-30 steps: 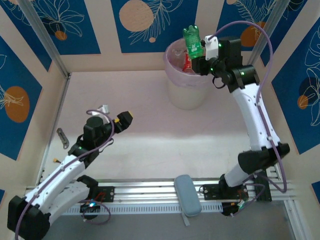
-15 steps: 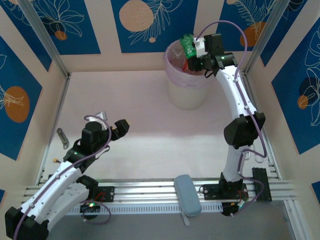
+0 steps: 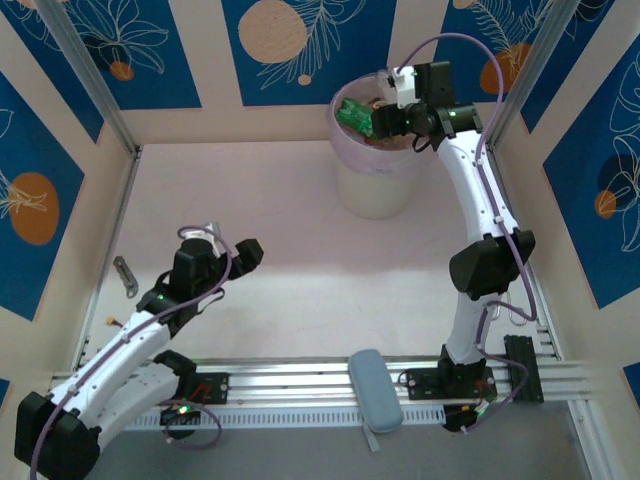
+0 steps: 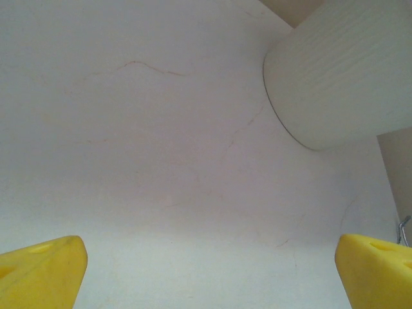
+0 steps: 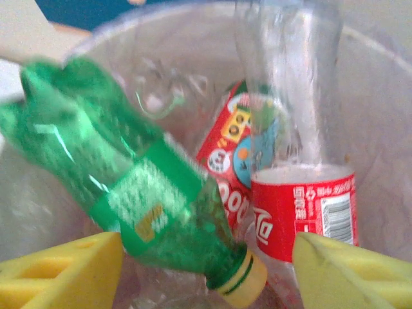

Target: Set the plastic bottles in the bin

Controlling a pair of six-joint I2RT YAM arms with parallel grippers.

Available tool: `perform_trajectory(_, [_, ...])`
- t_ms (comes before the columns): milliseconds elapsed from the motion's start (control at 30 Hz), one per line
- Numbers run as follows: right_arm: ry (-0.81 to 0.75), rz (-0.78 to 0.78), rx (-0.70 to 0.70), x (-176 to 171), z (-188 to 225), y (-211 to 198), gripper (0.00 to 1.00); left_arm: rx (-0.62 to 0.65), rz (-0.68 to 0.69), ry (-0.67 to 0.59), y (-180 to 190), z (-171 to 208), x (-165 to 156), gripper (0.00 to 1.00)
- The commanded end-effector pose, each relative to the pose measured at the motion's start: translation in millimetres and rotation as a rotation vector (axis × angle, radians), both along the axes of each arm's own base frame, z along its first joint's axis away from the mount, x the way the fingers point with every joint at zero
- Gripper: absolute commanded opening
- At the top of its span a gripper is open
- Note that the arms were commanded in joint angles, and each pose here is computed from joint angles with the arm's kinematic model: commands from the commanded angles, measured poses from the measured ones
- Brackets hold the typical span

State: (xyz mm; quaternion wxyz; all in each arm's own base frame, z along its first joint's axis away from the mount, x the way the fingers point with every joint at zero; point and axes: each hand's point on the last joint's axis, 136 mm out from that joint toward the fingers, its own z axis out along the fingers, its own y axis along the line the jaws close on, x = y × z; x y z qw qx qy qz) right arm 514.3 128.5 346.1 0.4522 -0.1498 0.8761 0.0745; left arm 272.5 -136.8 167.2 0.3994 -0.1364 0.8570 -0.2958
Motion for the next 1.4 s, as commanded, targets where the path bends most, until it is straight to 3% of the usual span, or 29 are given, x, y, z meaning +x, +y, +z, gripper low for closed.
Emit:
perform_trajectory(0, [-0.074,0.034,0.096,3.5,31.4,12.8,0.67,-0.039,-0.017,-0.057,-6.7,21.6,9.7,0.98])
perform_trajectory(200, [-0.038,0.076,0.149,22.6,8.3,41.2,0.6,-0.021,-0.007,-0.066,-1.3,27.1,5.6,0.98])
perform_trajectory(500, [0.046,0.074,0.144,35.5,-36.0,46.6,0.54,0.007,0.022,-0.072,11.3,28.7,-5.8,0.98])
perform_trajectory(667, [0.004,0.083,0.152,34.0,-15.0,46.5,0.56,0.068,0.026,-0.092,15.8,34.4,-0.6,0.98])
perform_trajectory(833, [-0.08,0.096,0.163,23.4,34.1,43.9,0.62,0.182,0.005,-0.121,17.8,54.6,10.6,1.0])
perform_trajectory(933, [-0.133,0.097,0.167,8.6,64.7,39.4,0.65,0.267,0.008,-0.138,23.2,63.3,17.3,1.0])
perform_trajectory(1133, [-0.172,0.101,0.182,-44.1,88.2,36.4,0.67,0.462,0.023,-0.133,40.7,66.3,26.1,1.0])
perform_trajectory(1367, [-0.181,0.193,0.22,-137.7,75.0,66.9,0.69,0.565,0.04,-0.145,55.0,65.7,24.8,1.0])
